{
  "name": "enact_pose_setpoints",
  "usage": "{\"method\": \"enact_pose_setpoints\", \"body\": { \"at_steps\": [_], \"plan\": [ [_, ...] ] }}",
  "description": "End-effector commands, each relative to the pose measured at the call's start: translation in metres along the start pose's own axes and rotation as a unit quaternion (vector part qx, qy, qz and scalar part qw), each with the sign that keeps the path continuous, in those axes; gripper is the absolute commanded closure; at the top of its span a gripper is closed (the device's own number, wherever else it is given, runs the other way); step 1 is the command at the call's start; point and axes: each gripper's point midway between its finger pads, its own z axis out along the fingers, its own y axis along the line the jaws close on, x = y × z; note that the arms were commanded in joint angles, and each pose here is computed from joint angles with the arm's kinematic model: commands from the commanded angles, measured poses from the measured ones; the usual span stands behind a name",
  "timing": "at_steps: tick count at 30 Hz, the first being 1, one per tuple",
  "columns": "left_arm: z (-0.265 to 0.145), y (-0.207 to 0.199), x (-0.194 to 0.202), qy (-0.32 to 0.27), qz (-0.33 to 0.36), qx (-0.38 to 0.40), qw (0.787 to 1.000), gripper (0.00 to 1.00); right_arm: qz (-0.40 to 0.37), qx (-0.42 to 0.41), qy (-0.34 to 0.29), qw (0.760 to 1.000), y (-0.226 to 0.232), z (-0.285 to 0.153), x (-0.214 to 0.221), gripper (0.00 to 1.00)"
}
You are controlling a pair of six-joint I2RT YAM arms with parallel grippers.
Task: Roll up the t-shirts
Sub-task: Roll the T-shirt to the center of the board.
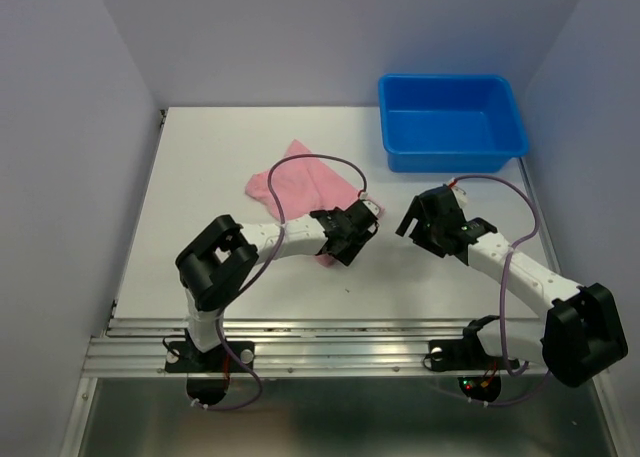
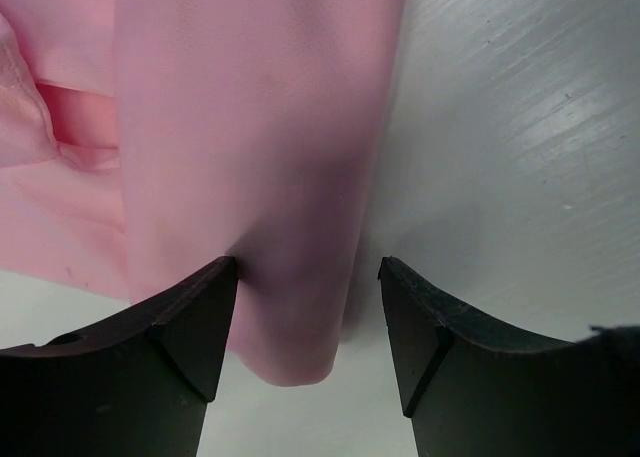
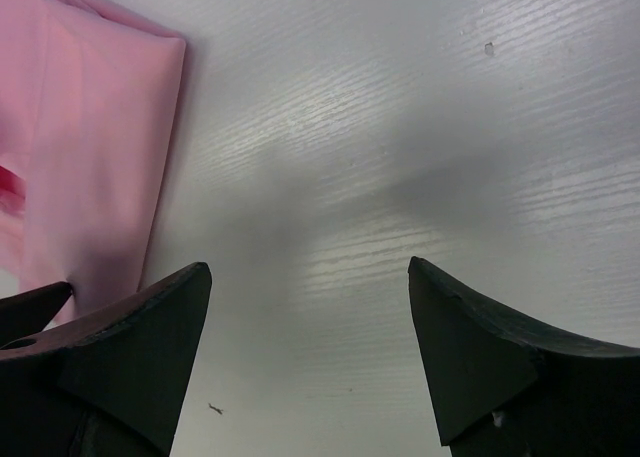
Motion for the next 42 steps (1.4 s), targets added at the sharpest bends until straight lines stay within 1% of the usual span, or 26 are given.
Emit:
{"method": "enact_pose_setpoints", "body": {
  "at_steps": [1, 5, 6, 9, 10, 11, 12, 15, 19, 20, 21, 22, 23, 24, 25, 27, 29, 32, 34, 36, 37, 40, 42],
  "plan": [
    [-0.001, 0.007, -0.027, -0.035, -0.002, -0.023, 0.999, 0.31, 0.008, -0.010, -0.010, 1.000, 0.006, -0.001, -0.007, 0.15],
    [0.010, 0.004, -0.026, -0.029, 0.001, -0.025, 0.999, 0.42, 0.008, -0.009, -0.008, 1.000, 0.005, 0.000, -0.006, 0.15],
    [0.012, 0.003, -0.025, -0.026, 0.002, -0.024, 0.999, 0.49, 0.009, -0.009, -0.007, 1.000, 0.005, 0.000, -0.005, 0.15],
    [0.015, 0.003, -0.026, -0.026, 0.000, -0.019, 0.999, 0.62, 0.011, -0.013, -0.008, 1.000, 0.006, -0.002, -0.005, 0.14],
    [0.014, 0.000, -0.028, -0.028, -0.001, -0.008, 1.000, 0.76, 0.010, -0.014, -0.007, 1.000, 0.007, -0.002, -0.005, 0.15],
    [0.013, -0.001, -0.029, -0.028, -0.006, 0.007, 1.000, 0.93, 0.011, -0.017, -0.006, 1.000, 0.007, -0.002, -0.005, 0.15],
    [0.012, -0.002, -0.031, -0.030, -0.008, 0.017, 0.999, 1.00, 0.011, -0.018, -0.005, 1.000, 0.008, -0.002, -0.004, 0.15],
    [0.007, -0.005, -0.036, -0.032, -0.016, 0.048, 0.998, 1.00, 0.015, -0.031, 0.003, 0.999, 0.012, -0.001, -0.001, 0.14],
    [-0.007, -0.018, -0.041, -0.046, -0.032, 0.109, 0.992, 1.00, 0.033, -0.075, 0.030, 0.996, 0.026, 0.003, 0.013, 0.08],
    [-0.009, -0.020, -0.042, -0.047, -0.037, 0.119, 0.991, 1.00, 0.040, -0.094, 0.046, 0.994, 0.033, 0.003, 0.019, 0.07],
    [-0.010, -0.018, -0.043, -0.048, -0.045, 0.124, 0.990, 1.00, 0.046, -0.117, 0.043, 0.991, 0.043, 0.004, 0.017, 0.07],
    [-0.015, -0.027, -0.042, -0.048, -0.047, 0.153, 0.986, 1.00, 0.048, -0.126, 0.053, 0.989, 0.044, 0.007, 0.024, 0.05],
    [-0.017, -0.029, -0.041, -0.048, -0.051, 0.164, 0.984, 1.00, 0.056, -0.148, 0.068, 0.985, 0.052, 0.005, 0.028, 0.05],
    [-0.021, -0.032, -0.039, -0.047, -0.059, 0.186, 0.980, 1.00, 0.062, -0.174, 0.062, 0.981, 0.063, 0.005, 0.024, 0.05],
    [-0.023, -0.033, -0.041, -0.052, -0.064, 0.196, 0.977, 1.00, 0.070, -0.184, 0.077, 0.977, 0.066, 0.007, 0.031, 0.04],
    [-0.025, -0.037, -0.038, -0.050, -0.068, 0.213, 0.973, 1.00, 0.078, -0.211, 0.071, 0.972, 0.080, 0.011, 0.026, 0.04],
    [-0.026, -0.038, -0.038, -0.051, -0.070, 0.218, 0.972, 1.00, 0.086, -0.213, 0.088, 0.969, 0.084, 0.020, 0.032, 0.04],
    [-0.026, -0.040, -0.034, -0.049, -0.072, 0.227, 0.970, 1.00, 0.099, -0.230, 0.090, 0.964, 0.093, 0.027, 0.032, 0.04],
    [-0.028, -0.040, -0.033, -0.051, -0.074, 0.232, 0.969, 1.00, 0.105, -0.225, 0.097, 0.964, 0.095, 0.037, 0.035, 0.04],
    [-0.028, -0.040, -0.033, -0.051, -0.074, 0.235, 0.968, 1.00, 0.112, -0.235, 0.106, 0.960, 0.100, 0.044, 0.038, 0.07],
    [-0.027, -0.041, -0.031, -0.049, -0.073, 0.236, 0.968, 1.00, 0.118, -0.241, 0.116, 0.956, 0.103, 0.045, 0.041, 0.12],
    [-0.024, -0.041, -0.026, -0.042, -0.072, 0.235, 0.968, 1.00, 0.128, -0.253, 0.122, 0.951, 0.109, 0.049, 0.042, 0.19],
    [-0.023, -0.041, -0.024, -0.039, -0.072, 0.233, 0.969, 1.00, 0.135, -0.258, 0.120, 0.949, 0.111, 0.049, 0.041, 0.20]
  ]
}}
